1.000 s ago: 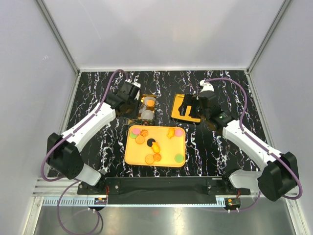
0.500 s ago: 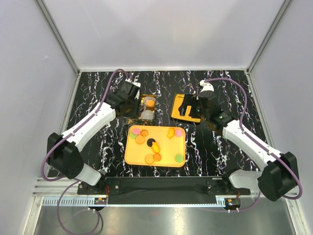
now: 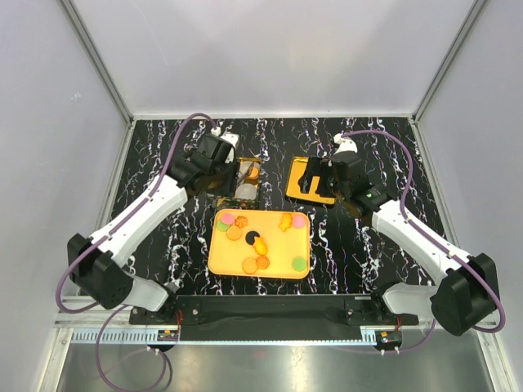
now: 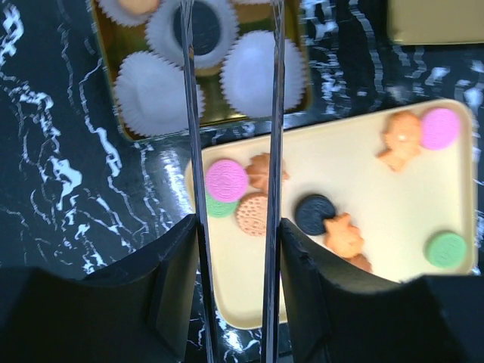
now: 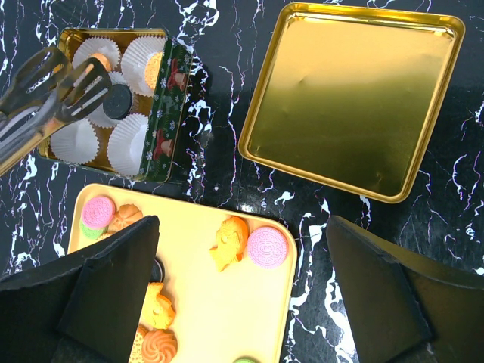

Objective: Pack the cookies

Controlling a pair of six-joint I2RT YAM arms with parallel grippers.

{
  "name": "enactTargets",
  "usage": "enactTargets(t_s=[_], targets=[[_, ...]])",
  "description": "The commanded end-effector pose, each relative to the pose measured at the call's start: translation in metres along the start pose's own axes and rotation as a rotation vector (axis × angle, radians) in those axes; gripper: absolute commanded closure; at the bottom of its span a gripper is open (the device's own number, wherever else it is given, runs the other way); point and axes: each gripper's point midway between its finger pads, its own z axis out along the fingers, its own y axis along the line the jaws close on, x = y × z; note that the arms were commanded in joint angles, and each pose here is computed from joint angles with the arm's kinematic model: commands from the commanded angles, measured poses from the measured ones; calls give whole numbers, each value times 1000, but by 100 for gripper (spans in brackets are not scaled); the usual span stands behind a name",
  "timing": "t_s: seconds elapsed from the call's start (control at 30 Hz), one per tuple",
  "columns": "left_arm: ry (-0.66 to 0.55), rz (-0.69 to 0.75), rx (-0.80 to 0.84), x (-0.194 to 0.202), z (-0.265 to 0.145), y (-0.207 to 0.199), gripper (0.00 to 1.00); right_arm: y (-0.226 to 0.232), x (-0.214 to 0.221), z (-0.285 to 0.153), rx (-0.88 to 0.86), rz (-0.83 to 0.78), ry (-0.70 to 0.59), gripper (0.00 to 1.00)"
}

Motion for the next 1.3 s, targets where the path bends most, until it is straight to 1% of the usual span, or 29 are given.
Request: enactTargets(t_s=[0.0, 0.17, 0.27, 0.43, 0.57, 0.73, 0.9, 1.27], targets=[[-120, 47, 114, -24, -45, -33, 53, 9, -23, -5, -17, -4, -62, 0], [-109, 102, 188, -4, -60, -74, 53, 8, -25, -7, -14, -2, -70, 0], [-84, 121, 219, 13, -57, -92, 53, 9, -27, -9, -17, -2, -78, 0], [-19, 155, 246, 41, -39, -116, 53, 8, -25, -7, -14, -2, -69, 0], [9, 173, 264, 54, -29, -131, 53, 8, -24, -8, -12, -4, -69, 0], [48, 202, 271, 67, -20, -142, 53, 8, -24, -8, -14, -3, -71, 0], [80, 215, 248, 77, -9, -142, 53, 8, -24, -8, -16, -2, -68, 0], [105, 223, 236, 87, -1, -143, 53, 8, -24, -9, -17, -5, -69, 0]])
